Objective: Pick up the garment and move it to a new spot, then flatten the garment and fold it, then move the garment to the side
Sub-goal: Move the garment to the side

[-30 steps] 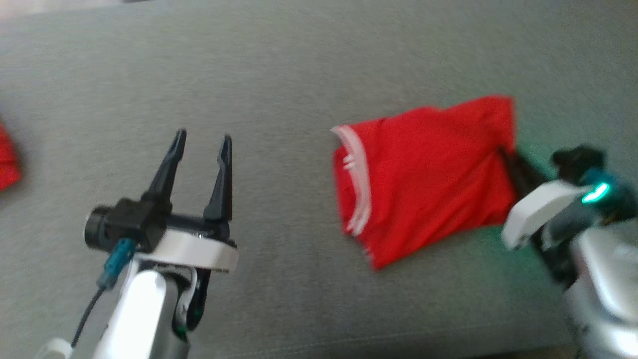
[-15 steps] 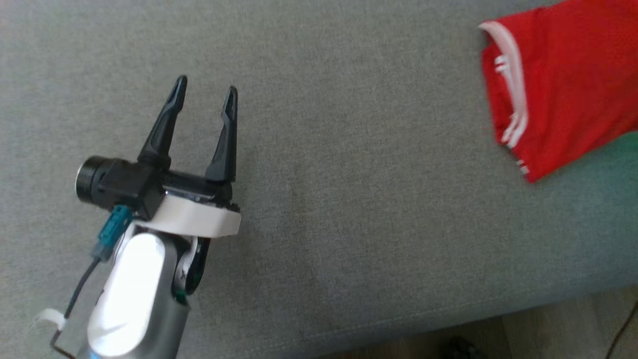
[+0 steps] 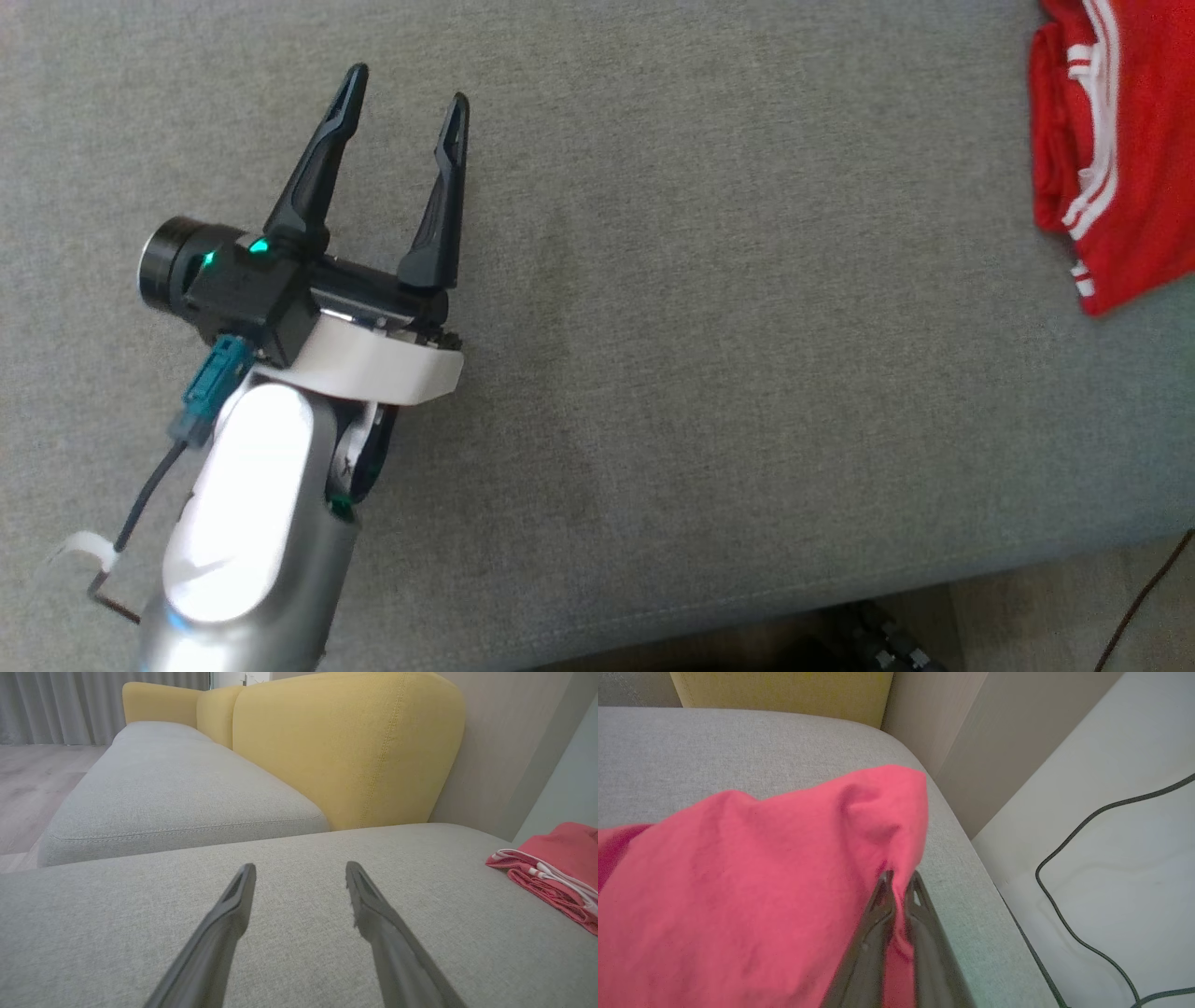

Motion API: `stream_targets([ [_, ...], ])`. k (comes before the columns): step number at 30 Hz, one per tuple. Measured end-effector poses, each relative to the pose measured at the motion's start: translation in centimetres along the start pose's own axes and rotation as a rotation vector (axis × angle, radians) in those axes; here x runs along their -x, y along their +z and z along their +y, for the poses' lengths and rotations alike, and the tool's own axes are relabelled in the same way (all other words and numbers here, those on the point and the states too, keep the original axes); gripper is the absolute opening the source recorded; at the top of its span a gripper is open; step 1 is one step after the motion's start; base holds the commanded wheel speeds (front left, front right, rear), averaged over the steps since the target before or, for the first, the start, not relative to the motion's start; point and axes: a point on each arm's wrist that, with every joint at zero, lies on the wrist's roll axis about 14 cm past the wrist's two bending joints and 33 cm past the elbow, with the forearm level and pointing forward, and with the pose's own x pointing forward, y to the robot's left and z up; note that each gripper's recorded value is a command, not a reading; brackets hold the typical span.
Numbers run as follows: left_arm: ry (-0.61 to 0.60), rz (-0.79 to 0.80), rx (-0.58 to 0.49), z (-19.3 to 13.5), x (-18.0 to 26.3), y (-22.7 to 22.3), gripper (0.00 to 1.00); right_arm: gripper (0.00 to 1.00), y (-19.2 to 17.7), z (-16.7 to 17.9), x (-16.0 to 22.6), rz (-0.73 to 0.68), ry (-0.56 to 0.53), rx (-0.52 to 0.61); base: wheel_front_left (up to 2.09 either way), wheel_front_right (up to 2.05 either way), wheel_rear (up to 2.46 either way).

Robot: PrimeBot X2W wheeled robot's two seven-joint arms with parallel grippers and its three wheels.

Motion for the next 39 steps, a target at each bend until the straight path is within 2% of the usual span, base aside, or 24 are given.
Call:
stream_targets([
  [1,0.002,0.002,0.000,0.1,0.0,-0.1,1.00,0.00,0.2,0.2,-0.2,-0.010,0.000,-0.010,0.00,0.00,0.00],
  [2,0.004,0.003,0.000,0.2,0.0,-0.2,1.00,0.08,0.2,0.4,-0.5,-0.012,0.000,-0.017,0.00,0.00,0.00],
  [3,0.001,0.005,0.002,0.2,0.0,-0.3,1.00,0.22,0.4,0.5,-0.7,-0.024,0.000,-0.017,0.00,0.00,0.00],
  [4,0.001,0.007,0.002,0.3,0.0,-0.4,1.00,0.30,0.8,0.6,-0.8,-0.044,0.001,-0.017,0.00,0.00,0.00],
  [5,0.002,0.007,0.002,0.4,-0.1,-0.4,1.00,0.43,0.9,0.6,-1.0,-0.052,-0.003,-0.027,0.00,0.00,0.00],
  [6,0.004,0.006,0.001,0.5,-0.1,-0.4,1.00,0.76,0.8,0.4,-1.2,-0.046,-0.011,-0.036,0.00,0.00,0.00],
  [7,0.007,0.007,0.000,0.6,-0.1,-0.4,1.00,1.00,0.7,0.2,-1.3,-0.042,-0.019,-0.041,0.00,0.00,0.00],
  [14,0.024,-0.003,-0.013,1.1,0.0,0.3,1.00,1.00,0.6,1.2,-1.0,-0.064,-0.009,-0.083,0.00,0.00,0.00],
  [19,0.035,-0.006,-0.024,0.8,1.0,1.4,1.00,1.00,4.4,2.8,0.9,-0.235,0.036,-0.122,0.00,0.00,0.00],
  [22,0.043,0.007,-0.027,0.4,2.3,1.8,1.00,1.00,6.0,4.3,3.1,-0.333,0.084,-0.146,0.00,0.00,0.00],
  [26,0.069,-0.003,-0.045,0.4,3.6,3.1,1.00,1.00,6.0,6.7,6.7,-0.408,0.158,-0.167,0.00,0.00,0.00],
  [32,0.110,-0.016,-0.063,0.4,6.0,4.9,1.00,1.00,7.5,11.8,12.9,-0.529,0.301,-0.219,0.00,0.00,0.00],
  [39,0.208,-0.024,-0.099,2.2,9.4,6.4,1.00,1.00,7.6,16.6,17.9,-0.560,0.451,-0.250,0.00,0.00,0.00],
])
